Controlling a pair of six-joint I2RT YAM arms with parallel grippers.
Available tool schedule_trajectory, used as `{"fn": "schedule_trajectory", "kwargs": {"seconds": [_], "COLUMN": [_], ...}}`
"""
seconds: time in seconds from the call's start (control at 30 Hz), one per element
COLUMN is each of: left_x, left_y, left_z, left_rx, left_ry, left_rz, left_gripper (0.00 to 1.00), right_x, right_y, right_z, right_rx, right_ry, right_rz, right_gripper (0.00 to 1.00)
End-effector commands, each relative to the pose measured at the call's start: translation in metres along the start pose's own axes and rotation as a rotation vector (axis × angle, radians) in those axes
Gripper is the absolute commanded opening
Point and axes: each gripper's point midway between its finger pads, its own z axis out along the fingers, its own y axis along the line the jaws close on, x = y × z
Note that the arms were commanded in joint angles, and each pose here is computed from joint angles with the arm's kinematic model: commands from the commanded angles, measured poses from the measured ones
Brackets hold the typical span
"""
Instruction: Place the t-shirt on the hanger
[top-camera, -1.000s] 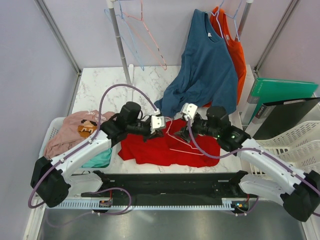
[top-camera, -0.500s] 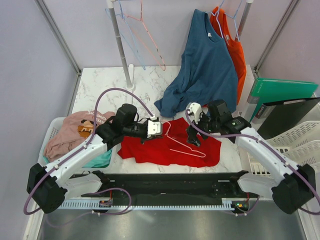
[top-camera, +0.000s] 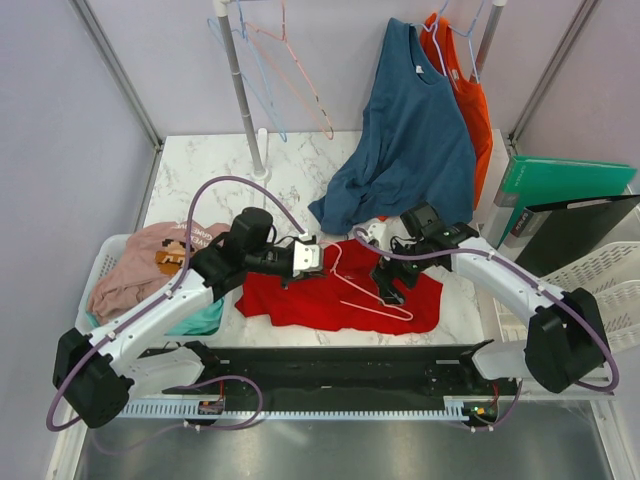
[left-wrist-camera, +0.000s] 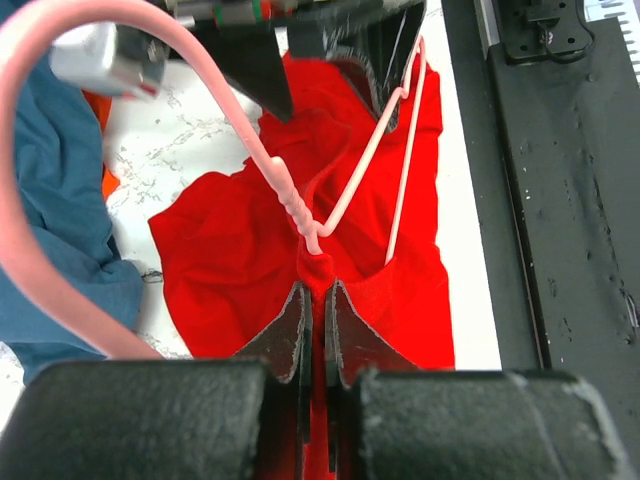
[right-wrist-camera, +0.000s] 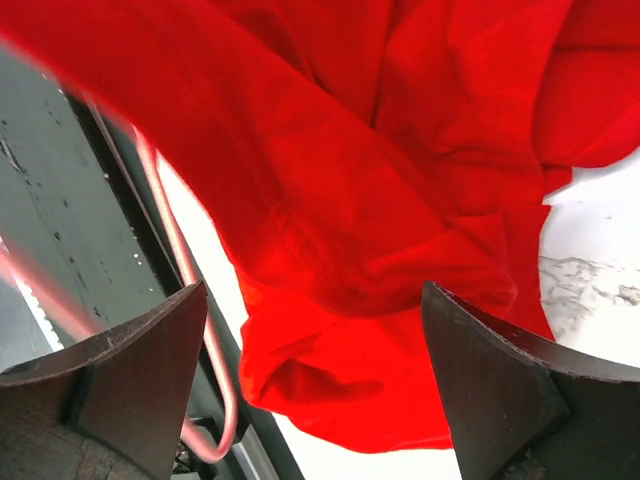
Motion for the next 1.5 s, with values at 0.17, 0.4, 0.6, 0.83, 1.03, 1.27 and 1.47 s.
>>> {"fn": "schedule_trajectory", "kwargs": {"seconds": [0.17,0.4,0.6,0.83,1.03,1.27,1.47], "left_x": [-0.020,-0.020,-0.033,-0.035,-0.016,0.007,-0.036], "left_y": [-0.001,0.001,0.035,0.066,0.068,0.065,0.072], "left_z": [-0.006,-0.018,-0.051,-0.083,-0.090,-0.084,-0.071], "left_rx": [0.008,-0.037,-0.278,-0.537,-0.593,-0.545,-0.482], "left_ry": [-0.077,-0.075,-0.103,-0.093,-0.022,0.077,0.031], "left_rz": [0.016,-0.017,-0.086,-0.038,0.065,0.134,0.183], "left_gripper": [0.02,0.02,0.02,0.02,0.02,0.02,0.02], "right_x": [-0.036,-0.033,-0.003,0.012,0.019,0.006,-0.029], "right_y": [-0.029,-0.042,-0.048,-0.039,-0.030,-0.027,-0.006], "right_z": [0.007,-0.009,-0.031,-0.048,-0.060,-0.082,-0.094], "right_rx": [0.079,0.162,0.197,0.141,0.093,0.081,0.033], "right_ry": [-0.104,-0.118,-0.040,0.033,0.044,0.026,-0.085], "right_rz": [-0.066,-0.054,-0.059,-0.053,-0.047,-0.093,-0.117], "right_gripper": [0.73,0.00,0.00,0.00,0.00,0.00,0.00]}}
